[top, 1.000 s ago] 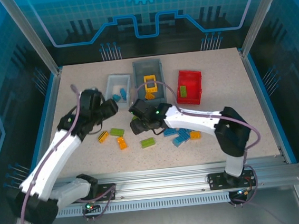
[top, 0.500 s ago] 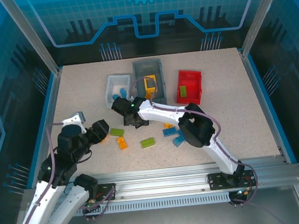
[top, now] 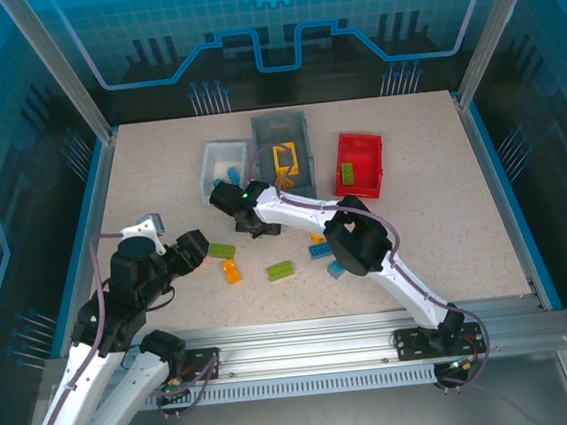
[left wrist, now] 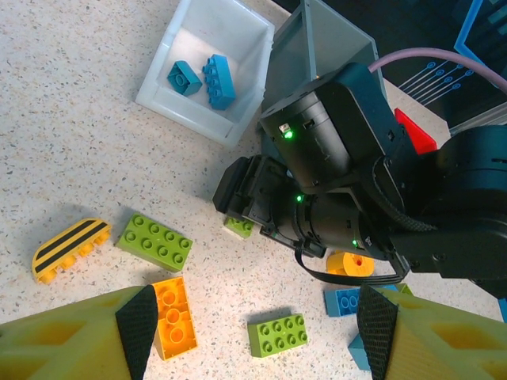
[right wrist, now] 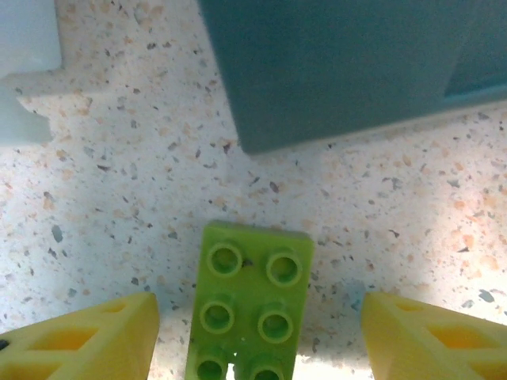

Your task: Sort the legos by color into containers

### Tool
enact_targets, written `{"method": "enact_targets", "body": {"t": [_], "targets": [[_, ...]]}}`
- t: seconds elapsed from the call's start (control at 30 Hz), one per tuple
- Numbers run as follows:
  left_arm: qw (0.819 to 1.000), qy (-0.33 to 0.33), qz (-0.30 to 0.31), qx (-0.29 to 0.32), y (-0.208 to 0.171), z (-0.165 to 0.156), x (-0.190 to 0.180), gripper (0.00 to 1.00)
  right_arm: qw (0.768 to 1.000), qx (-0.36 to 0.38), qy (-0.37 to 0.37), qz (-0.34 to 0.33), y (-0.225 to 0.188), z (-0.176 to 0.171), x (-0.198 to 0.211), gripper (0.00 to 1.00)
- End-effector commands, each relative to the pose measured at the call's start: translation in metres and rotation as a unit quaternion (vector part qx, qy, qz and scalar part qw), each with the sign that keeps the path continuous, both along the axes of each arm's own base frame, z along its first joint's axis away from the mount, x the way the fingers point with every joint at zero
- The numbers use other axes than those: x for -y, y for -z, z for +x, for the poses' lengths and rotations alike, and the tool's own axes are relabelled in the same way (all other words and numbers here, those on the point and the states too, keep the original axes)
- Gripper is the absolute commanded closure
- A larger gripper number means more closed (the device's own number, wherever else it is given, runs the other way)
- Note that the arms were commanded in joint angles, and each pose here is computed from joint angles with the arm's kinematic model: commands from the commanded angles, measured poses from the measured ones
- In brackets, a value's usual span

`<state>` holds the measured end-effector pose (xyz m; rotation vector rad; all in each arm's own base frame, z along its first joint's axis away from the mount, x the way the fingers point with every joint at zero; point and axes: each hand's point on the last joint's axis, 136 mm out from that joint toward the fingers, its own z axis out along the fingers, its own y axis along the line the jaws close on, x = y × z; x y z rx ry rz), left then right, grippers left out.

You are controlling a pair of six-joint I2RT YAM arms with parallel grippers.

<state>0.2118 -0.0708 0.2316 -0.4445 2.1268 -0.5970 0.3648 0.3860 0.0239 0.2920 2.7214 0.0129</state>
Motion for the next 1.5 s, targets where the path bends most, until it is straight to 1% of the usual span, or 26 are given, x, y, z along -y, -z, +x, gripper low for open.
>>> {"method": "enact_targets", "body": {"t": [0.0,0.03,0.1,0.17,0.3,0.4,0.47,0.57,0.67,0.77,0.9,1.03,1.13,1.2,1.27,1.4,1.47], "targets": [[1.0,0.014,-0.003,-0.008,0.004,-0.004,0.004,0.29,1.0,0.002,0.015,-0.018,0.011,0.003,0.007,0.32],[1.0,0.014,-0.001,-0.008,0.004,-0.003,0.004,0.29,1.0,0.003,0.015,-0.016,0.01,0.003,0.006,0.35],[1.0,0.014,-0.001,-0.009,0.006,-0.003,0.004,0.29,1.0,0.0,0.016,-0.013,0.01,0.003,0.007,0.44],[1.0,0.014,-0.002,-0.008,0.005,-0.003,0.004,0.3,1.0,0.0,0.016,-0.009,0.008,0.001,0.006,0.5],[1.0,0.012,-0.002,-0.007,0.005,-0.002,0.004,0.3,1.0,-0.001,0.015,0.002,0.002,-0.006,0.007,0.67],[1.0,0.015,0.0,-0.01,0.007,-0.003,0.005,0.3,1.0,0.012,0.008,0.014,-0.014,-0.015,0.006,0.72],[1.0,0.022,-0.004,-0.01,0.008,-0.003,0.007,0.3,0.999,0.032,-0.006,0.028,-0.038,-0.02,0.004,0.75],[0.999,0.048,-0.02,-0.012,0.007,-0.003,0.019,0.29,0.996,0.065,-0.028,0.046,-0.076,-0.032,0.007,0.77],[0.995,0.088,-0.05,-0.022,0.003,0.001,0.039,0.29,0.993,0.099,-0.035,0.055,-0.113,-0.042,0.028,0.77],[0.989,0.121,-0.078,-0.032,-0.002,0.009,0.06,0.29,0.99,0.127,-0.032,0.047,-0.14,-0.046,0.07,0.78],[0.984,0.161,-0.076,-0.028,-0.014,0.022,0.093,0.29,0.99,0.139,-0.026,0.011,-0.154,-0.035,0.141,0.79],[0.981,0.189,-0.049,-0.021,-0.019,0.036,0.128,0.3,0.992,0.125,-0.019,-0.025,-0.15,-0.005,0.204,0.78],[0.982,0.187,-0.026,-0.014,-0.018,0.044,0.145,0.3,0.995,0.1,-0.007,-0.029,-0.138,0.021,0.24,0.79],[0.983,0.182,-0.019,-0.014,-0.015,0.049,0.154,0.3,0.996,0.085,-0.008,-0.028,-0.127,0.042,0.255,0.78],[0.983,0.18,-0.013,-0.017,-0.01,0.052,0.162,0.3,0.998,0.056,-0.002,-0.03,-0.112,0.059,0.268,0.78],[0.982,0.189,-0.006,-0.027,0.003,0.057,0.182,0.31,0.998,-0.009,0.019,-0.056,-0.075,0.081,0.293,0.76],[0.981,0.192,0.0,-0.035,0.01,0.059,0.192,0.31,0.998,-0.023,0.027,-0.061,-0.066,0.088,0.3,0.75]]}}
